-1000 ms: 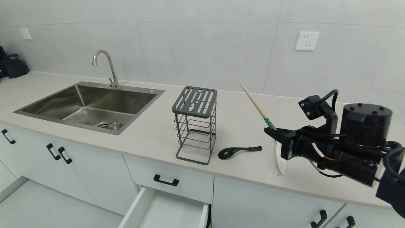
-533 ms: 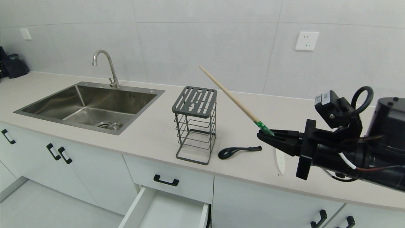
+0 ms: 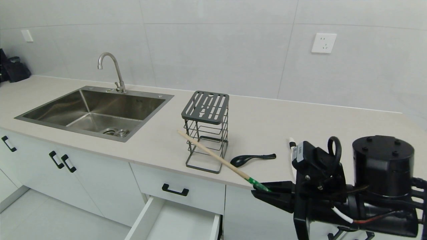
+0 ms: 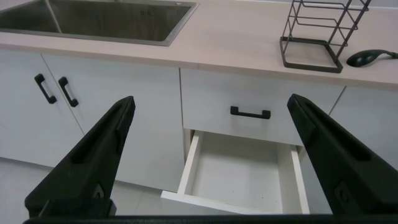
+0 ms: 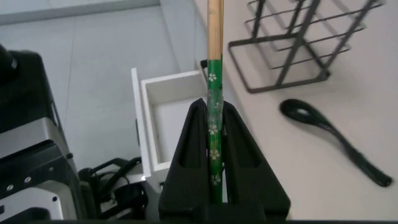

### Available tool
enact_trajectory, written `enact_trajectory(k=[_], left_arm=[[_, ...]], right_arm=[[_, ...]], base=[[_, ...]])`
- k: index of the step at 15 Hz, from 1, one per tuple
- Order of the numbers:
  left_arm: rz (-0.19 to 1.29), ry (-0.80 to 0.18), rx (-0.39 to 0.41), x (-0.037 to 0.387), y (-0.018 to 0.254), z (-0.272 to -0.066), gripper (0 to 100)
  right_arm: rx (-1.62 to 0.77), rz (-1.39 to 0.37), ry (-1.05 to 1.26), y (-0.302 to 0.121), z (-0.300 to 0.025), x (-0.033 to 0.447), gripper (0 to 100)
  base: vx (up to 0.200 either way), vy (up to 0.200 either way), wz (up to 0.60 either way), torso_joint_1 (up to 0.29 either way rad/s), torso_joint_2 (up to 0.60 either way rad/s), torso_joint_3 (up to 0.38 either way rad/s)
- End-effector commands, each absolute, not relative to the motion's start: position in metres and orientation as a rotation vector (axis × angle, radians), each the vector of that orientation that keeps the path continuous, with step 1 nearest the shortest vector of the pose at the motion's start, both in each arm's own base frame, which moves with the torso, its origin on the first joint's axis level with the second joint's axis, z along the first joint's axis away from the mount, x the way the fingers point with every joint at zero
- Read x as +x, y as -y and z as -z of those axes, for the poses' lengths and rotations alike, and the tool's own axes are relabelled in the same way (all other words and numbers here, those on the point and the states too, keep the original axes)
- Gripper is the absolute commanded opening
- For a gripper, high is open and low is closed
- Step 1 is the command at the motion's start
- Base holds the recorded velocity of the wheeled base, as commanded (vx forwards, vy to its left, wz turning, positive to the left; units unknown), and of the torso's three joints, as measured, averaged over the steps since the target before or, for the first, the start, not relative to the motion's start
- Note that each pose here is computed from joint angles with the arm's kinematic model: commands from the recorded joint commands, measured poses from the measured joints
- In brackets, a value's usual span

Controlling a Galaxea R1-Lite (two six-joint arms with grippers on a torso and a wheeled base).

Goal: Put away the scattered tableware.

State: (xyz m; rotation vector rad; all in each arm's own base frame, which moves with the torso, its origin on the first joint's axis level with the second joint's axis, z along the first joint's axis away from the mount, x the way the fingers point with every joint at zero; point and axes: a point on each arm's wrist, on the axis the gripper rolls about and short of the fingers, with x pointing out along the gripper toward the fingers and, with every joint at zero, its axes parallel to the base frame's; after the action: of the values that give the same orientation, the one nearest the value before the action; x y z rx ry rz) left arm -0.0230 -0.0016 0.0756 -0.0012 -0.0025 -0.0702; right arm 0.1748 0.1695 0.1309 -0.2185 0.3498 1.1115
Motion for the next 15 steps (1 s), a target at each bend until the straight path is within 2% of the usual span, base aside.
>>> enact_trajectory(k=[1, 4, 9, 11, 15], left_arm=[[0.071, 0.001, -0.001, -0.023, 0.002, -0.076, 100], [0.071, 0.001, -0.001, -0.023, 0.002, -0.076, 100], [0.071, 0.001, -0.001, -0.023, 0.002, -0.076, 100], [0.071, 0.001, -0.001, -0.023, 0.002, -0.076, 100], [0.071, 0.001, -0.001, -0.023, 0.002, -0.076, 100]], right_arm=[[-0.230, -1.154, -0.362, -0.185, -0.129, 0.175, 0], [-0.230, -1.175, -0.343, -0.202, -0.151, 0.184, 0], [-0.231, -1.180, -0.361, -0.209, -0.154, 0.188, 0], [-0.243, -1.205, -0.397, -0.218, -0.146, 0.186, 0], [-0.292, -1.209, -0.451, -0.256, -0.122, 0.194, 0]], base=[[0.000, 0.000, 0.00, 0.000, 0.00, 0.000], [0.000, 0.000, 0.00, 0.000, 0.00, 0.000], [0.000, 0.000, 0.00, 0.000, 0.00, 0.000], [0.000, 0.000, 0.00, 0.000, 0.00, 0.000], [0.000, 0.000, 0.00, -0.159, 0.32, 0.154]])
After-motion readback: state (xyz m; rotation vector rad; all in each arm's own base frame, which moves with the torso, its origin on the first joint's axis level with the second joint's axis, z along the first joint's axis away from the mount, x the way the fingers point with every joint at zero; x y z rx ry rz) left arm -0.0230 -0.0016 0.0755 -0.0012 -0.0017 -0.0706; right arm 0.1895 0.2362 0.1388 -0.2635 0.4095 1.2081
